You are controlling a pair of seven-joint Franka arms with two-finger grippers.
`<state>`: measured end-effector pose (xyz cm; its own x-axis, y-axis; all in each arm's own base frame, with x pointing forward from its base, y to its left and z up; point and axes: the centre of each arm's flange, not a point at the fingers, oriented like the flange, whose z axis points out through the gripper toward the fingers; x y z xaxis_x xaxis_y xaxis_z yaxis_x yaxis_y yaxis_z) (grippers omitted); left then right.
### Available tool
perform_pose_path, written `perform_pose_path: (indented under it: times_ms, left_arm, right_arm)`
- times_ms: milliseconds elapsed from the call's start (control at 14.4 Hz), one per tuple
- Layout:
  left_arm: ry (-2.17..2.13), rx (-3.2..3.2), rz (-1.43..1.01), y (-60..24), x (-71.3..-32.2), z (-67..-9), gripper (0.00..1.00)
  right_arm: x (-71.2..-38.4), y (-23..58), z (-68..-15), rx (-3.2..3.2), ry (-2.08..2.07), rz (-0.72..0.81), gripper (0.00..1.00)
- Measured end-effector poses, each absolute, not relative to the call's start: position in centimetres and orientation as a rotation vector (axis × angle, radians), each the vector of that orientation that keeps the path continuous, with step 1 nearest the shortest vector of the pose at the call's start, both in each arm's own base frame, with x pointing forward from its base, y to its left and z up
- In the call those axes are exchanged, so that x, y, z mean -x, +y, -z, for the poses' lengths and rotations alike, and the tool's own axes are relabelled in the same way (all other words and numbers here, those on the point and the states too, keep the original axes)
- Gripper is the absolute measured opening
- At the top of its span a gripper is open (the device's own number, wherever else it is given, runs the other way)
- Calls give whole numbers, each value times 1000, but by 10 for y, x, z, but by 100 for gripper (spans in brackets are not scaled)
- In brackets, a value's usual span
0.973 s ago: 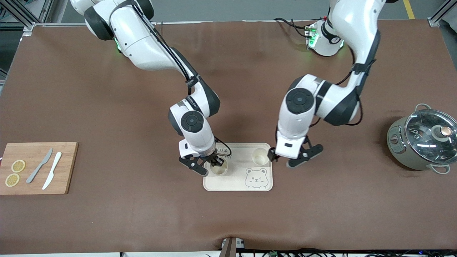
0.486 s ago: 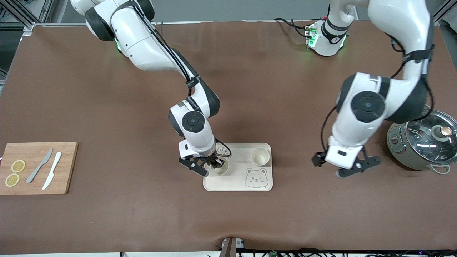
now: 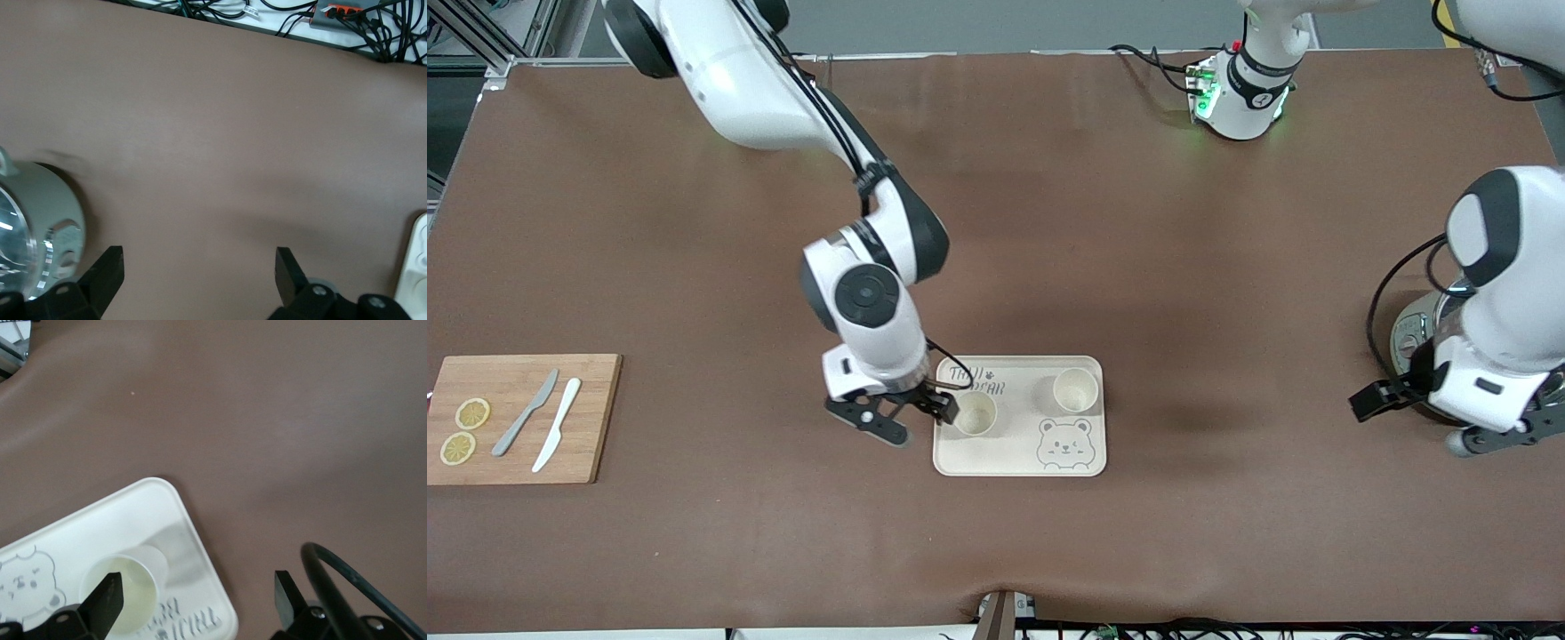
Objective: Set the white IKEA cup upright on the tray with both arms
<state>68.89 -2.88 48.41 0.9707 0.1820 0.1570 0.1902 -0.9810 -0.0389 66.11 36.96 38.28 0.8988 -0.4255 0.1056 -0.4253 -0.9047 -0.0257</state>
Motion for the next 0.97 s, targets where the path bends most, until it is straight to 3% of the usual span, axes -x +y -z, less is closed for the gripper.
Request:
perform_pose_path:
  times_ms: [278, 556, 764, 973]
  left_arm:
    - [-277, 3104, 229, -18, -686, -492, 100]
    - [-295, 3152, 227, -25, -678, -512, 100]
    - [-239, 3161, 247, -46, -664, -543, 100]
    - [-169, 3167, 252, -74, -651, -564, 100]
  right_arm:
    - [-627, 259, -555, 3089, 513, -28, 100]
    - [-558, 123, -688, 3097, 353, -84, 100]
    - [-529, 49, -726, 3105, 259, -23, 100]
    - [-544, 16, -712, 3137, 251, 37, 100]
